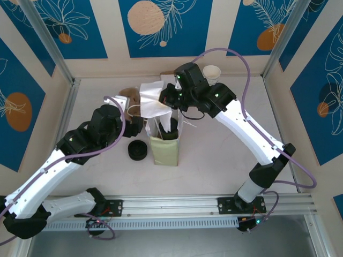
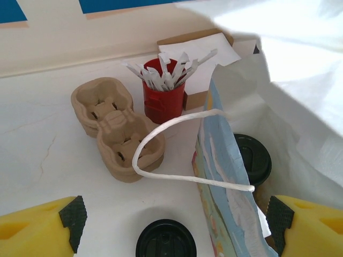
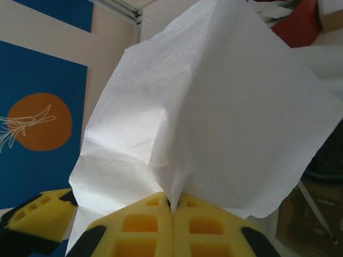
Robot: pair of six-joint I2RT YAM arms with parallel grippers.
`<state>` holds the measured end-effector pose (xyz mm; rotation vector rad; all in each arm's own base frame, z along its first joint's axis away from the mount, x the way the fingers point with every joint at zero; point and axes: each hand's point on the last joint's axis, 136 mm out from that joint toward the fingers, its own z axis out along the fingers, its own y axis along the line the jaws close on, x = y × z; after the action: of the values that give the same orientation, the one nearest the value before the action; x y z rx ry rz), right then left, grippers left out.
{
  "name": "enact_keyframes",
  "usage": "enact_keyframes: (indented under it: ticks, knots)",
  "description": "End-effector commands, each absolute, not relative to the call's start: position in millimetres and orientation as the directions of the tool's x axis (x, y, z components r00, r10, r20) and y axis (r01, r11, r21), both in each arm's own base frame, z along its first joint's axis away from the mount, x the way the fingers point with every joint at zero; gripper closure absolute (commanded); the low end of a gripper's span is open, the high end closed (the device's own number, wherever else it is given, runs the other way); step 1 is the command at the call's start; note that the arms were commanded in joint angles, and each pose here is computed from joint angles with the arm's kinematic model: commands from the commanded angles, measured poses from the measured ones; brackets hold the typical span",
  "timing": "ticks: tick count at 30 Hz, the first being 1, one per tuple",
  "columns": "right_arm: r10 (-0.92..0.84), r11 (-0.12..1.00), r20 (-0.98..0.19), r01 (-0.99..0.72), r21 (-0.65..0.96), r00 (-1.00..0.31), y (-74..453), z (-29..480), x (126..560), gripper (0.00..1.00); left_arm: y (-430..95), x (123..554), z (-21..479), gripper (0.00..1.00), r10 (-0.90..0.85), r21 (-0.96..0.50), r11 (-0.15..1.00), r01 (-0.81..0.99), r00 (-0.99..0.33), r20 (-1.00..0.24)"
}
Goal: Pack the takeout coffee
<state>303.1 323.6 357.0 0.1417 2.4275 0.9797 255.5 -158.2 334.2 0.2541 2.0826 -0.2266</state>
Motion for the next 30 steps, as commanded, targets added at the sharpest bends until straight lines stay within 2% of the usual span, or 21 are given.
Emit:
enact_keyframes:
  ticks: [1,19,30]
  knots:
    - [0.342,0.734,-0.466,-0.078,0.675,-0.816,313,368,304,1.00,-154,255,338,0.11,0.061,-0.069,0.966,0.251,-0.476,-0.877]
    - [0.256,0.901,-0.488,0.023,0.434,-0.834,289,283,310,1.00,-156,257,328,0.11,0.068,-0.063,0.967,0.245,-0.492,-0.868]
    - [0.212,0.945,-0.500,0.045,0.325,-0.840,280,259,308,1.00,-155,258,323,0.10,0.073,-0.056,0.969,0.240,-0.498,-0.864]
